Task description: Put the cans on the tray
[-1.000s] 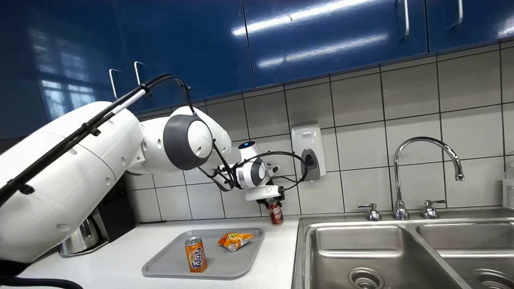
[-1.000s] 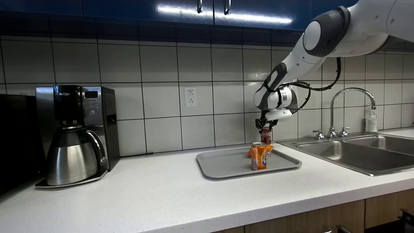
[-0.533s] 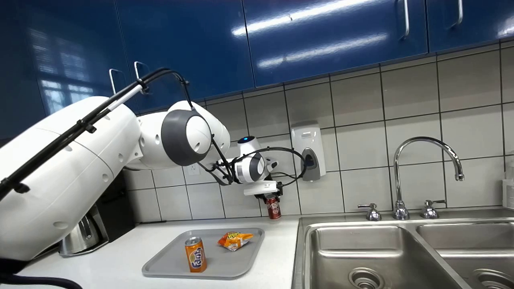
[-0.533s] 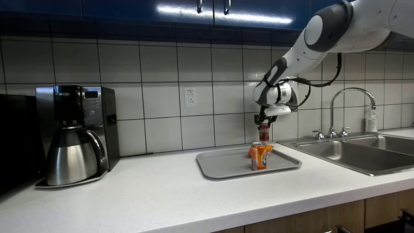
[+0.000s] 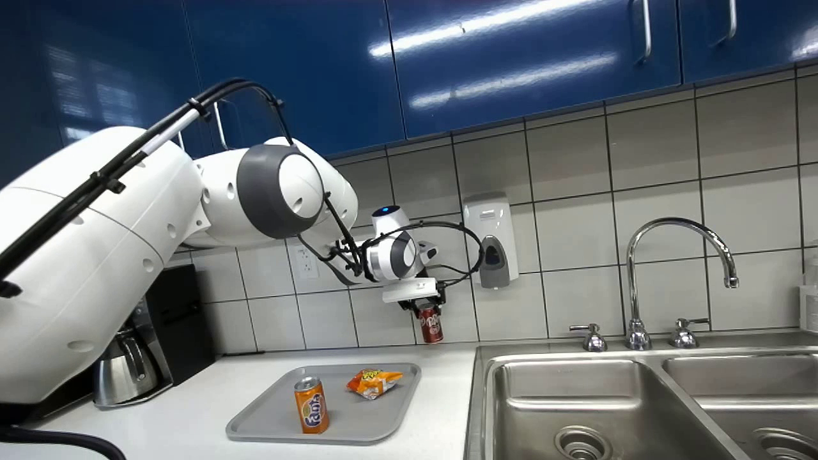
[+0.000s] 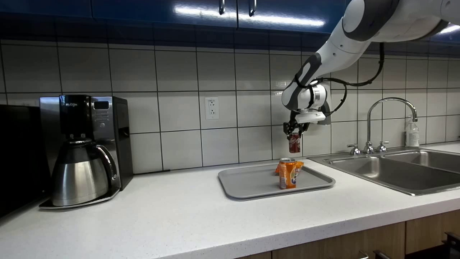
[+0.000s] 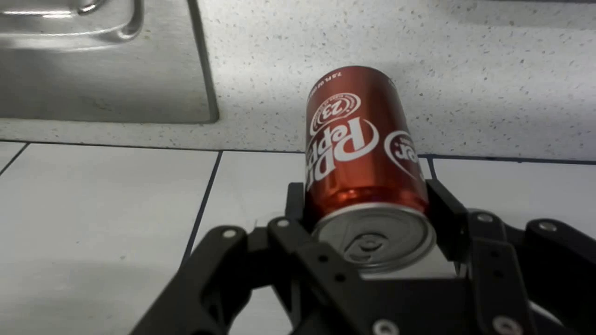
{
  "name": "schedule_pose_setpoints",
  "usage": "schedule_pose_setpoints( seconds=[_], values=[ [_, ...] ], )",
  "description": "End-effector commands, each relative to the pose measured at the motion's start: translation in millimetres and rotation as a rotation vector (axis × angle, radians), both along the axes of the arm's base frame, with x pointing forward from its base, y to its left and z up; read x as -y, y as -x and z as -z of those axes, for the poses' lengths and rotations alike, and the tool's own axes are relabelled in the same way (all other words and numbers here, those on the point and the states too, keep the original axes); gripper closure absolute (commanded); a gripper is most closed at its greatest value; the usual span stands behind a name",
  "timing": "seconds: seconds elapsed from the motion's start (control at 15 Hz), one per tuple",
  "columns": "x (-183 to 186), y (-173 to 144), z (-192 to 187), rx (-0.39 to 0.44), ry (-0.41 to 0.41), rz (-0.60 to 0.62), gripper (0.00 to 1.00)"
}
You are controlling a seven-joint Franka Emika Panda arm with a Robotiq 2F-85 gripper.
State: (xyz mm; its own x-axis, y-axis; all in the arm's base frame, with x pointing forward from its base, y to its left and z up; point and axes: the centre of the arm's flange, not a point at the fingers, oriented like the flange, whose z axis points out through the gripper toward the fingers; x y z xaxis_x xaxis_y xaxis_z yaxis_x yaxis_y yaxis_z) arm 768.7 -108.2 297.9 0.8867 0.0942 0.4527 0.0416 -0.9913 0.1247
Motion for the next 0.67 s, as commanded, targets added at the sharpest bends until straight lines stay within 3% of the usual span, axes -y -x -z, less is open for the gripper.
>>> schedule_pose_setpoints(
  seconds=[0.0,0.6],
  values=[
    [-1.9,39.6,-25.7,-0.02,-0.002,-0.019,0.61],
    [-2.9,88.7,-36.7,-0.071,-0.007,-0.008,0.61]
  ],
)
